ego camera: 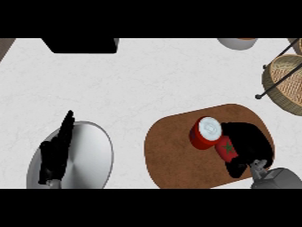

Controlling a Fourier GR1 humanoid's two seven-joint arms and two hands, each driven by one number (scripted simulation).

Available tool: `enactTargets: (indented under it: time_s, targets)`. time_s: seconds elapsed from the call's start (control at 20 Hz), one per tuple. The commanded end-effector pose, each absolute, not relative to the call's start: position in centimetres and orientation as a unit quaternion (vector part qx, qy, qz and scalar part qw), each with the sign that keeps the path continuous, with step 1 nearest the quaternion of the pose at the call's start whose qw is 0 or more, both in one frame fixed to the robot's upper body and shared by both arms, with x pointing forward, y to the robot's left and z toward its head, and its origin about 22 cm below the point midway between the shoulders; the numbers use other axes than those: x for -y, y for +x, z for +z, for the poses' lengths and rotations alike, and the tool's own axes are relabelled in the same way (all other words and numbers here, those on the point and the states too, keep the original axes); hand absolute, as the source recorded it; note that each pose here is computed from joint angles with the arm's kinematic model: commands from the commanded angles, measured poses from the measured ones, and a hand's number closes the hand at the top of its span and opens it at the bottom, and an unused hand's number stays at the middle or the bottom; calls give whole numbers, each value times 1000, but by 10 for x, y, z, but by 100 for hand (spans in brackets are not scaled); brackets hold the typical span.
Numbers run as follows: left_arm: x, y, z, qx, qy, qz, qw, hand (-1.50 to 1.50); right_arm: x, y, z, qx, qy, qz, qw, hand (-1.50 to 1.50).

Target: Pick the tomato from the cutting board and place it in the tiered basket

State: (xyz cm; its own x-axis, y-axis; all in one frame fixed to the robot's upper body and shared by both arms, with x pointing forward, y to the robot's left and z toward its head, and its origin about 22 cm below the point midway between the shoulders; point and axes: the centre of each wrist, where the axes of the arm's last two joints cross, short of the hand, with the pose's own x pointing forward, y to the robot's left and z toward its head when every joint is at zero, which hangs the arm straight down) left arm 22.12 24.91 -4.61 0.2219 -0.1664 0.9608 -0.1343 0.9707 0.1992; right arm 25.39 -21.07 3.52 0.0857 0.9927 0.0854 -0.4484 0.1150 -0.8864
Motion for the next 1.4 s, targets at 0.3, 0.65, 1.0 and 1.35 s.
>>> enactTargets:
  time_s: [0.3,0.65,1.0,1.35]
  targets:
    - [-255,200,-61,602,137,15,786,0,387,232,68,385,-437,447,679,150]
    - [-265,191,-72,598,147,10,788,0,497,203,141,497,-438,287,692,150]
    - [-244,202,-62,601,127,5,789,0,544,167,238,601,-464,195,620,150]
    - [-259,207,-51,600,114,0,792,0,548,150,295,610,-494,182,592,150]
